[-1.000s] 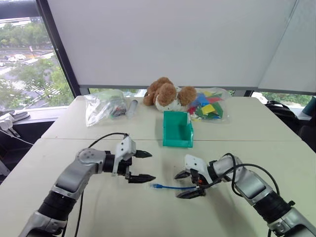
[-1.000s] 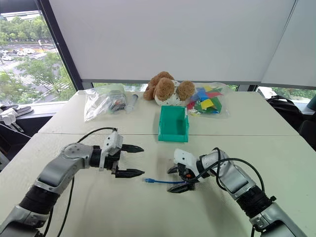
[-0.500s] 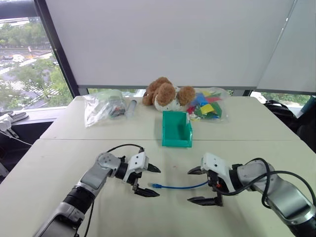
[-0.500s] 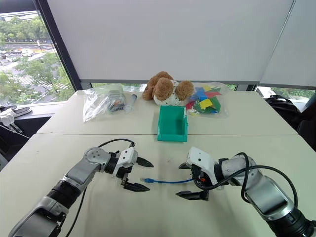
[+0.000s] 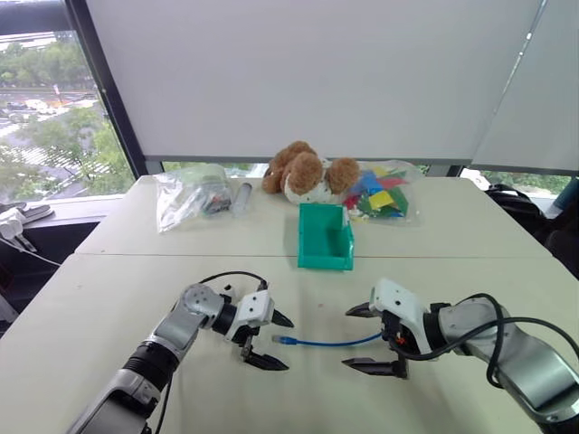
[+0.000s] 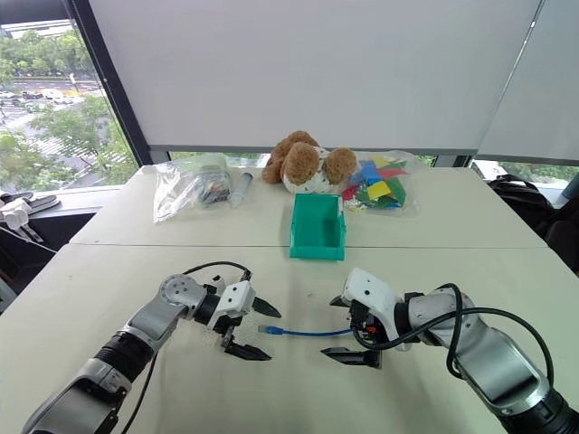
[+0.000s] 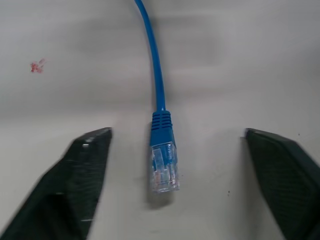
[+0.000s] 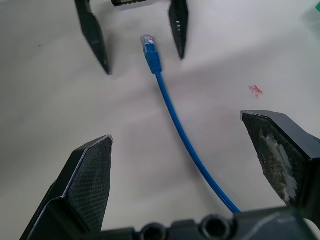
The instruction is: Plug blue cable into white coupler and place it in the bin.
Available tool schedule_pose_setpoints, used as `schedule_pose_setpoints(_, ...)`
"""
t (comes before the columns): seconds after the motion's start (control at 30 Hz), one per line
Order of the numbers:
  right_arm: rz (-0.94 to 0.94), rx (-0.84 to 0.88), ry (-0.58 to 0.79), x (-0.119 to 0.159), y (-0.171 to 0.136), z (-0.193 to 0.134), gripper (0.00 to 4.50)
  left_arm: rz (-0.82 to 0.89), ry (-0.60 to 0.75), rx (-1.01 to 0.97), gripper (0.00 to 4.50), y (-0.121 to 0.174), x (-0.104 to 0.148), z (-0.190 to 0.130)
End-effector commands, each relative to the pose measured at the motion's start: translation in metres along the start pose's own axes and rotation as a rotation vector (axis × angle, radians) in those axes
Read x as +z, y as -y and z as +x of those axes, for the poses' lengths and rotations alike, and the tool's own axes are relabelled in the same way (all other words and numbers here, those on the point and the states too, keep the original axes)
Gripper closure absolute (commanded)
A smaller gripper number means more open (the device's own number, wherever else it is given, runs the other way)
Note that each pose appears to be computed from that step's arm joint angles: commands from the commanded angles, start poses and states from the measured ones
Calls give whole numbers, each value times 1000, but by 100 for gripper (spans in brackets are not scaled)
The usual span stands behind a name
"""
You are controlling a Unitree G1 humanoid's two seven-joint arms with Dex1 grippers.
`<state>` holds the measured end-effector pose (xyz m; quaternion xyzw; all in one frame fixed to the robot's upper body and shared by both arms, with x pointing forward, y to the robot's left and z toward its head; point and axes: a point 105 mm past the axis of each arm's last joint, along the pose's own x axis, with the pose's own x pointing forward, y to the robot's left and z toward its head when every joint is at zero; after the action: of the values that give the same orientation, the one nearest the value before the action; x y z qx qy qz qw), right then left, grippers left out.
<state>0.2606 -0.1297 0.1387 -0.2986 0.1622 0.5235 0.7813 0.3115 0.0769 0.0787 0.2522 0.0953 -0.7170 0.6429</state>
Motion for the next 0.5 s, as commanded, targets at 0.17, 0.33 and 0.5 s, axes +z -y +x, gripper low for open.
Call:
schedule_pose_setpoints(0.17, -45, -18, 28, 12, 3, -5, 0, -32, -80, -12, 415, 8, -17, -8)
schedule_pose_setpoints(0.33, 28, -26, 91, 17, 0, -6, 0, -36, -35, 29, 440, 1, -6, -10)
schedule_pose_setpoints(0.5, 290, -85, 270, 27, 1, -17, 0, 8, 118, 184, 440, -29, 34, -13)
